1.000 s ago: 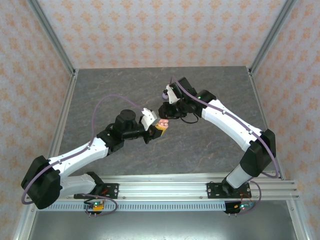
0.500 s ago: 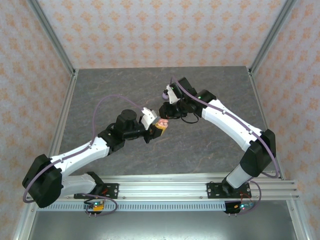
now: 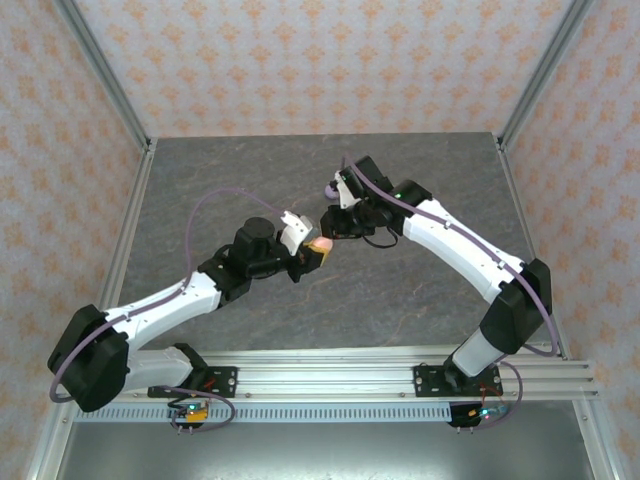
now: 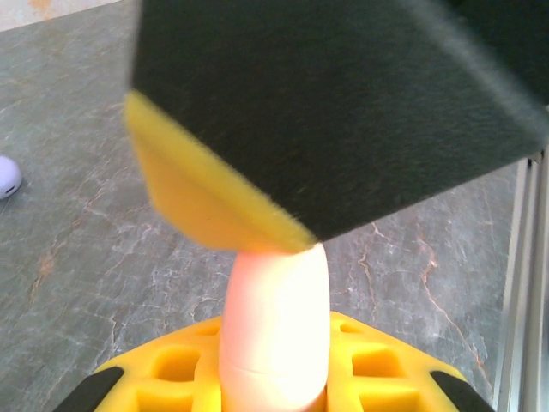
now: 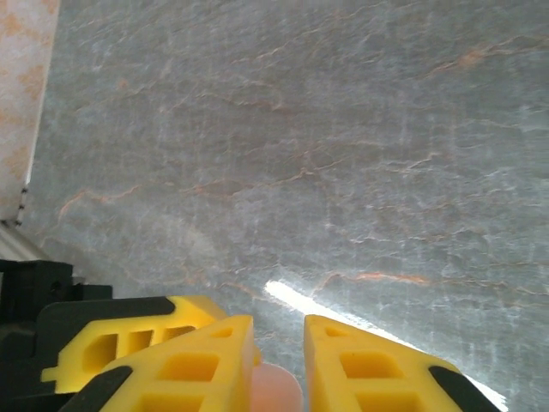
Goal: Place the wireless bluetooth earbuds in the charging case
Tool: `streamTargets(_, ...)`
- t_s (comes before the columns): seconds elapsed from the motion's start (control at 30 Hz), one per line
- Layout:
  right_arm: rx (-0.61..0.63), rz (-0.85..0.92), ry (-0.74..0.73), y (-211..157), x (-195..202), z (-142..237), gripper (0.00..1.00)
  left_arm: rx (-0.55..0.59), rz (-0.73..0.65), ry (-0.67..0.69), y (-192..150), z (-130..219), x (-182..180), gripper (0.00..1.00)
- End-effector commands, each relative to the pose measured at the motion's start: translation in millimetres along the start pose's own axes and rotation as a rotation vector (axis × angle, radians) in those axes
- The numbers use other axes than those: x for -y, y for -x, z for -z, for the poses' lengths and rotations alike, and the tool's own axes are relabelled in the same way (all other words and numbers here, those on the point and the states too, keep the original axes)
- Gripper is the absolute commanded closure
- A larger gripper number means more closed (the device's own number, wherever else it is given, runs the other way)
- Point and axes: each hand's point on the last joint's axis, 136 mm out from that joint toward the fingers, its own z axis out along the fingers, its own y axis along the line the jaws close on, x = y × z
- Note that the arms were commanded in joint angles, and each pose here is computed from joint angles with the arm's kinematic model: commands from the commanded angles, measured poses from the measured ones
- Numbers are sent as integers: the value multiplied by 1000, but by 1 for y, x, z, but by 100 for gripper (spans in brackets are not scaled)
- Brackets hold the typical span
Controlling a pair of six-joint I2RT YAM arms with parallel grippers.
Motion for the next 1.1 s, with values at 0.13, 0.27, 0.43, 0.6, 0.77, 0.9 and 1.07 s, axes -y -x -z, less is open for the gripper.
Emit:
streamTargets(0.13, 185, -194, -150, 16, 62, 37, 72, 93, 293, 155, 28, -6, -53, 90)
streamTargets(0.27, 241, -284, -191, 13, 94, 50, 72, 47, 418, 213, 18, -18, -73, 90)
streamTargets(0.43, 256, -343, -244, 3, 122, 56, 71, -50, 617, 284, -2, -32, -102, 88)
streamTargets(0.6, 236, -348, -265, -6, 130, 51, 71, -122, 779, 277, -20, -59, -116, 89)
streamTargets(0.77, 220, -348, -280, -12, 134, 48, 71, -173, 847, 270, -31, -87, -125, 88)
streamTargets(0.9, 211, -351, -283, -15, 136, 46, 71, -205, 888, 264, -38, -108, -132, 88)
streamTargets(1.07, 199, -356, -293, -19, 139, 43, 70, -250, 916, 254, -47, -129, -139, 89)
